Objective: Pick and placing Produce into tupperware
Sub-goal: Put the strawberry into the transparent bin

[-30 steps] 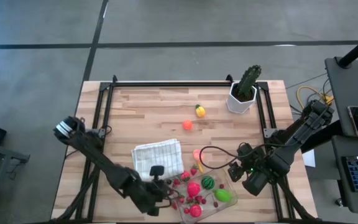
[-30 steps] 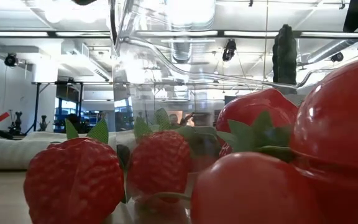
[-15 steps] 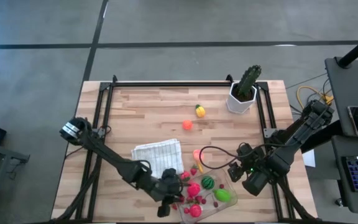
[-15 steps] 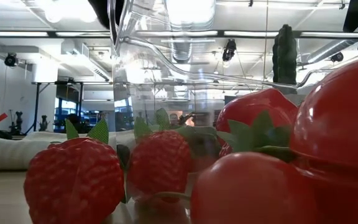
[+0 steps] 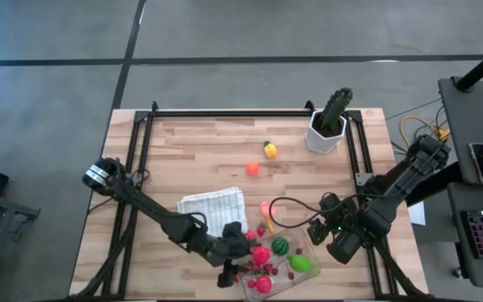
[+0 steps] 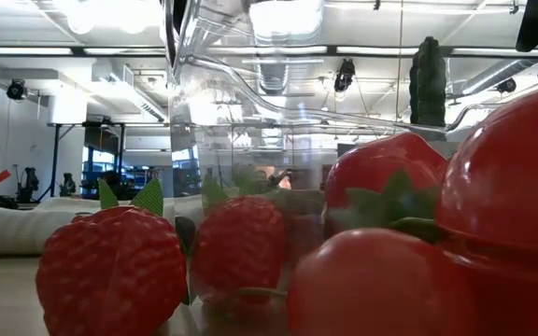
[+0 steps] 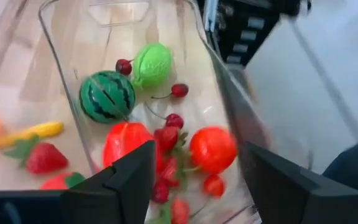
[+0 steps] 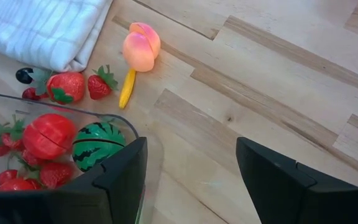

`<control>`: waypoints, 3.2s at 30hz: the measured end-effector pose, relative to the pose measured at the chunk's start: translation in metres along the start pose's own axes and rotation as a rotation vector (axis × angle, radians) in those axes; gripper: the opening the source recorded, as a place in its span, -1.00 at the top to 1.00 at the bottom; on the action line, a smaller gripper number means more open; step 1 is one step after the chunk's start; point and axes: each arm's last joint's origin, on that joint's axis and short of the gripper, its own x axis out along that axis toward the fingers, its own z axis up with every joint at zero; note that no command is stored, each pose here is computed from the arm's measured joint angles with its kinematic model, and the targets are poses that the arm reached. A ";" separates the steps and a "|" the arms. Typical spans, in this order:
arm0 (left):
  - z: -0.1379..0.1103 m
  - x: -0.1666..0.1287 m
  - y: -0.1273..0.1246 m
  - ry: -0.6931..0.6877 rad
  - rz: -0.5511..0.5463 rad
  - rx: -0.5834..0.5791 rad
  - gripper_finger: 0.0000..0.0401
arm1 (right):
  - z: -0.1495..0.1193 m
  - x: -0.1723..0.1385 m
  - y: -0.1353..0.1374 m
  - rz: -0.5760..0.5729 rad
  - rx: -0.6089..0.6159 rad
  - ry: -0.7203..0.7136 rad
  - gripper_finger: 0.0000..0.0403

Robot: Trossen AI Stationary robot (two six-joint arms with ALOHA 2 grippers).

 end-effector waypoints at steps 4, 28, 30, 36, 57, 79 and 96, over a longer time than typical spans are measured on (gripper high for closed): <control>-0.008 -0.003 0.002 0.084 0.032 0.084 -0.09 | 0.000 0.000 0.000 0.000 0.000 0.000 -0.18; -0.010 -0.059 0.098 0.365 0.467 0.202 -0.09 | 0.027 0.019 -0.001 -0.070 0.186 -0.044 -0.18; -0.002 -0.060 0.119 0.360 0.512 0.169 -0.09 | 0.032 0.020 0.001 -0.073 0.190 -0.047 -0.18; 0.024 -0.077 0.197 0.329 0.544 -0.101 -0.09 | 0.044 0.019 0.005 -0.068 0.235 -0.054 -0.18; 0.107 -0.089 0.314 -0.144 0.230 -0.455 -0.09 | 0.059 0.027 0.002 -0.099 0.476 -0.083 -0.18; 0.052 -0.084 0.308 0.227 0.504 -0.534 -0.09 | 0.085 0.028 -0.034 -0.253 0.285 -0.062 -0.18; -0.017 -0.130 0.239 0.261 0.355 -0.421 -0.09 | 0.089 0.074 -0.027 0.025 0.387 0.055 -0.18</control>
